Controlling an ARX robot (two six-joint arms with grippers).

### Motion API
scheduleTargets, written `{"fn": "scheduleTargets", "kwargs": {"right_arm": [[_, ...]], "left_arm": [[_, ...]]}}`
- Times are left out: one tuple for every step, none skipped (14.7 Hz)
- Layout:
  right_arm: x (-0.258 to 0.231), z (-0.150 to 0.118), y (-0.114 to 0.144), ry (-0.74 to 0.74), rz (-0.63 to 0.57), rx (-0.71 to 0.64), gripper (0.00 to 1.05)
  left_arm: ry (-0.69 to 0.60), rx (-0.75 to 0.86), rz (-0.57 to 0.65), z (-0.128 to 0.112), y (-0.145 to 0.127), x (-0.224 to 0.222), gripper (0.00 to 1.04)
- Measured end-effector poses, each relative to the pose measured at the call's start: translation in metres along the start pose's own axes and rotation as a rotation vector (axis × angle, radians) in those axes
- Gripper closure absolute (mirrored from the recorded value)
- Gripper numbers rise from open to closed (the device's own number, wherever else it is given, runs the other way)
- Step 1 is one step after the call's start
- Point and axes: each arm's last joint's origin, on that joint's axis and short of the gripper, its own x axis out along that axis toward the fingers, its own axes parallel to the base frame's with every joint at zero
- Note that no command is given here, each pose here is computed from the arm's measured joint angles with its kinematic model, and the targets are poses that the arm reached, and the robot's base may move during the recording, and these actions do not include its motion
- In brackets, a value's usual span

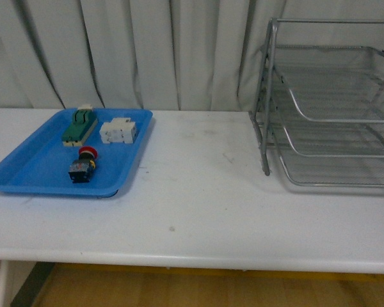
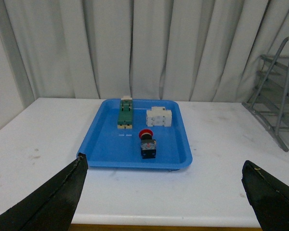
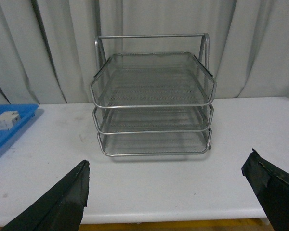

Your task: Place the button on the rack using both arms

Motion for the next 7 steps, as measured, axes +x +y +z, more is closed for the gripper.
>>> {"fn": "scheduleTargets", "kwargs": {"right_arm": [[0.0, 0.0, 0.0, 0.0, 0.0, 0.0, 0.06], [0.0, 0.0, 0.0, 0.0, 0.0, 0.0, 0.06], [0.0, 0.0, 0.0, 0.0, 0.0, 0.0, 0.06], [0.0, 0.0, 0.0, 0.0, 0.0, 0.0, 0.06], [0.0, 0.0, 0.0, 0.0, 0.0, 0.0, 0.06], [0.0, 0.0, 0.0, 0.0, 0.0, 0.0, 0.06], [0.0, 0.0, 0.0, 0.0, 0.0, 0.0, 0.06]], "left_arm": [[0.0, 0.0, 0.0, 0.0, 0.0, 0.0, 0.07], [0.0, 0.0, 0.0, 0.0, 0.0, 0.0, 0.07], [0.0, 0.0, 0.0, 0.0, 0.0, 0.0, 0.07], [0.0, 0.0, 0.0, 0.0, 0.0, 0.0, 0.07], [0.0, 0.0, 0.0, 0.0, 0.0, 0.0, 0.07], [0.0, 0.0, 0.0, 0.0, 0.0, 0.0, 0.07], [0.0, 0.0, 0.0, 0.0, 0.0, 0.0, 0.07]]}}
